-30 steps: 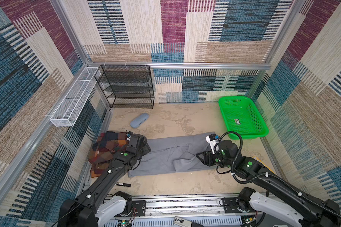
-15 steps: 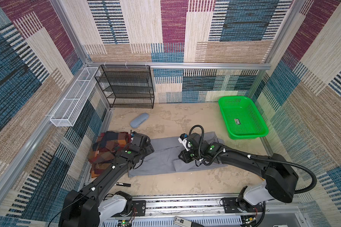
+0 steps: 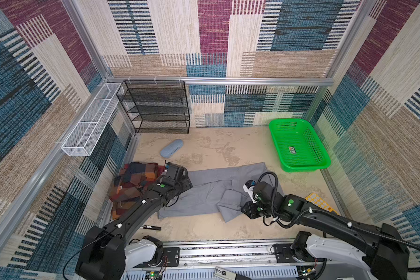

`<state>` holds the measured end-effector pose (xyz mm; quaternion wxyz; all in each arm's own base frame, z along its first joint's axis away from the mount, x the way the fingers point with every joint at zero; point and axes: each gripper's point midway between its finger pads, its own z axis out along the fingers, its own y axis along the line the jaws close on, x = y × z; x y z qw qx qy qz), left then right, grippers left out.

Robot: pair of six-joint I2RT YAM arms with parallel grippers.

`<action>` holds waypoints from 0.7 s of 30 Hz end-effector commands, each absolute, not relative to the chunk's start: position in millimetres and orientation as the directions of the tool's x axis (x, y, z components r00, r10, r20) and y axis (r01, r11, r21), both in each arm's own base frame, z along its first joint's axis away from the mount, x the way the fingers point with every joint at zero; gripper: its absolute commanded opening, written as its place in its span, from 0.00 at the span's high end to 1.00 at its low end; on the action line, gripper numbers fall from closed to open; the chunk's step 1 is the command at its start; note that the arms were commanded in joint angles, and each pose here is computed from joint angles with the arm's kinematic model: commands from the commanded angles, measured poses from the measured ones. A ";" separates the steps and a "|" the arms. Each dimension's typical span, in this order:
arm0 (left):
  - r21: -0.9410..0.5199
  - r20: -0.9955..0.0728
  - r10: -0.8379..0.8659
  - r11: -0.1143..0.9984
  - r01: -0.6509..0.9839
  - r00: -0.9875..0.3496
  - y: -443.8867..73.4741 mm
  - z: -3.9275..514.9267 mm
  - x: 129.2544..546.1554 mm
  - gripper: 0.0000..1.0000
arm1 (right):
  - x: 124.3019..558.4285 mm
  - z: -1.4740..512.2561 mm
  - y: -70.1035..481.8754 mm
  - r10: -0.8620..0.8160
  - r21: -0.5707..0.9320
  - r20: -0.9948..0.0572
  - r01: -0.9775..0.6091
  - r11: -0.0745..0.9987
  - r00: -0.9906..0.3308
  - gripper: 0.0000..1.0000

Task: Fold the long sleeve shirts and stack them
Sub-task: 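Press and smooth the folded grey shirt with the right gripper, then grasp the grey sleeve cuff nearest the robot with the right gripper and lift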

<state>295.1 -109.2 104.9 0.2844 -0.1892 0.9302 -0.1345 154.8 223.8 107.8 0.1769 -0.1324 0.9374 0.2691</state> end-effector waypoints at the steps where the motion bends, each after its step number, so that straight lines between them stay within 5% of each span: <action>1: -0.373 -0.496 -0.413 0.896 -0.242 -0.764 -116.3 110.1 301.5 0.29 | 158.0 122.1 220.3 -0.070 0.483 -0.402 -0.276 0.831 -0.913 0.59; 8: -0.368 -0.492 -0.400 0.901 -0.232 -0.774 -121.3 110.8 302.2 0.29 | 214.2 132.7 250.9 -0.083 0.385 -0.487 -0.299 0.873 -0.869 0.41; 16: -0.349 -0.496 -0.384 0.909 -0.226 -0.779 -119.9 109.1 298.6 0.29 | 261.7 93.4 255.0 -0.141 0.278 -0.479 -0.302 0.912 -0.867 0.40; 21: -0.344 -0.492 -0.375 0.913 -0.221 -0.786 -120.4 107.6 297.7 0.29 | 264.3 66.3 262.7 -0.220 0.252 -0.431 -0.352 0.901 -0.875 0.51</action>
